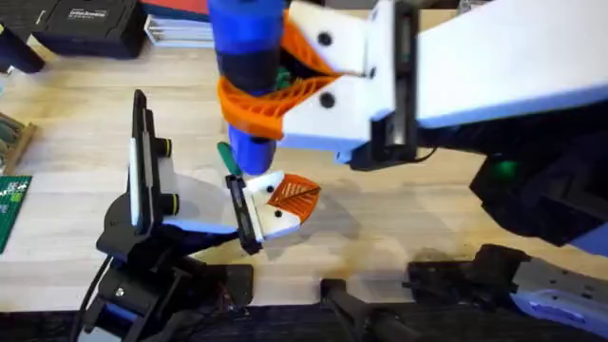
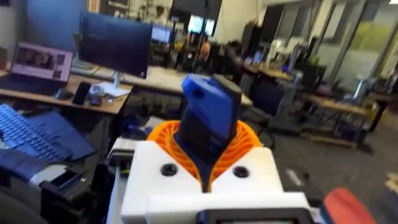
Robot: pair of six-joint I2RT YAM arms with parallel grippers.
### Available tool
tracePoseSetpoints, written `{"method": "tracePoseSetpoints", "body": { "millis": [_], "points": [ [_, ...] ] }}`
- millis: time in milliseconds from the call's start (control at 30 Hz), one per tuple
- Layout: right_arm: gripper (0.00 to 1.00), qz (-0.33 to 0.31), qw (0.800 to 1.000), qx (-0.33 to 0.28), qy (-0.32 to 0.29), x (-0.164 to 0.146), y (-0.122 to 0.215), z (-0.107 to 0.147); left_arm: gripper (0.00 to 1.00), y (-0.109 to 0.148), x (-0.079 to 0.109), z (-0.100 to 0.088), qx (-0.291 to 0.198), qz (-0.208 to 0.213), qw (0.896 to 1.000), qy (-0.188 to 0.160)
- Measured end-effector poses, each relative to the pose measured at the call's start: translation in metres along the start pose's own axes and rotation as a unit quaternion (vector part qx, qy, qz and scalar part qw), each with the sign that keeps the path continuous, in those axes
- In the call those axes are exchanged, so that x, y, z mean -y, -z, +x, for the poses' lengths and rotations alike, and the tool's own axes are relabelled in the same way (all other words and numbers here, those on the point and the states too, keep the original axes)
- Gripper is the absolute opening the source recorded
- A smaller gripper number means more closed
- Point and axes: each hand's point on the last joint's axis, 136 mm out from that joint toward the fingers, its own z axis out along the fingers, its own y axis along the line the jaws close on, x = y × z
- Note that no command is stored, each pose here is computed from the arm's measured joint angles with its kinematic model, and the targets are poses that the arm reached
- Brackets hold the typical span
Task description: Pick up the gripper from the table and insert it into the empty holder that is missing its gripper. Then pick up a screw, insert it into the mounting hole, and use the screwdriver to tighten it. Finally, clean up the table by picking up the vegetable and placing it into the bucket.
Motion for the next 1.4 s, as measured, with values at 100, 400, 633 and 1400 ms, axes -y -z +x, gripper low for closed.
{"method": "tracePoseSetpoints", "body": {
  "millis": [100, 400, 633, 1400],
  "points": [
    [0.032, 0.008, 0.999, 0.026, 0.022, 0.003, 0.006, -0.019, 0.007, 0.0, 0.0, 0.0, 0.0, 0.0, 1.0, 0.0],
    [0.032, 0.033, 0.999, -0.008, 0.01, 0.019, 0.015, -0.006, 0.007, 0.0, 0.0, 0.0, 0.0, 0.0, 1.0, 0.0],
    [0.032, 0.13, 0.976, -0.17, 0.037, 0.071, 0.054, 0.07, 0.007, 0.0, 0.0, 0.0, 0.0, 0.0, 1.0, 0.0],
    [0.032, 0.173, 0.613, -0.737, 0.225, 0.205, 0.356, 0.284, 0.007, 0.0, 0.0, 0.0, 0.0, 0.0, 1.0, 0.0]
  ]
}}
